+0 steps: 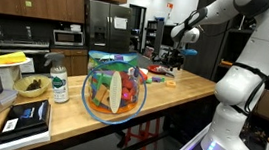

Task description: Put the light orange block with a hole at the center into the plastic bag with blocks in it

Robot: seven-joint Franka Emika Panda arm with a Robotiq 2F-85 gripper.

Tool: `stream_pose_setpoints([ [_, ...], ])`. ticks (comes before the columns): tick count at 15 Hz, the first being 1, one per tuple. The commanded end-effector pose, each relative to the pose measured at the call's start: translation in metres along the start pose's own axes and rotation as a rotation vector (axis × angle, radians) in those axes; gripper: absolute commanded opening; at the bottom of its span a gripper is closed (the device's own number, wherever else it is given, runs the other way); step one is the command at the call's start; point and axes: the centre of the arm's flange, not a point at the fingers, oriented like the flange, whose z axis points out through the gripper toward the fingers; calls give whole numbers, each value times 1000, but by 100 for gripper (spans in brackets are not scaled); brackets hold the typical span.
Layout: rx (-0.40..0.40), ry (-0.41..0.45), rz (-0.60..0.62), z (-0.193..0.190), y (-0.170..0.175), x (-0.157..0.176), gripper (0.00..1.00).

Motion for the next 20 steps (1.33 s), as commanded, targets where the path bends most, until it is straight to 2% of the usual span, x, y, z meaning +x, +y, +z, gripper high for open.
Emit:
stream_pose_setpoints([
  [1, -16, -16, 15, 21, 10, 9, 100],
  [7, -46, -22, 16, 78, 13, 29, 100],
  [10, -67, 5, 24, 96, 14, 36, 100],
  [15, -87, 53, 16, 108, 9, 42, 100],
  [20, -77, 36, -23, 113, -10, 47, 100],
])
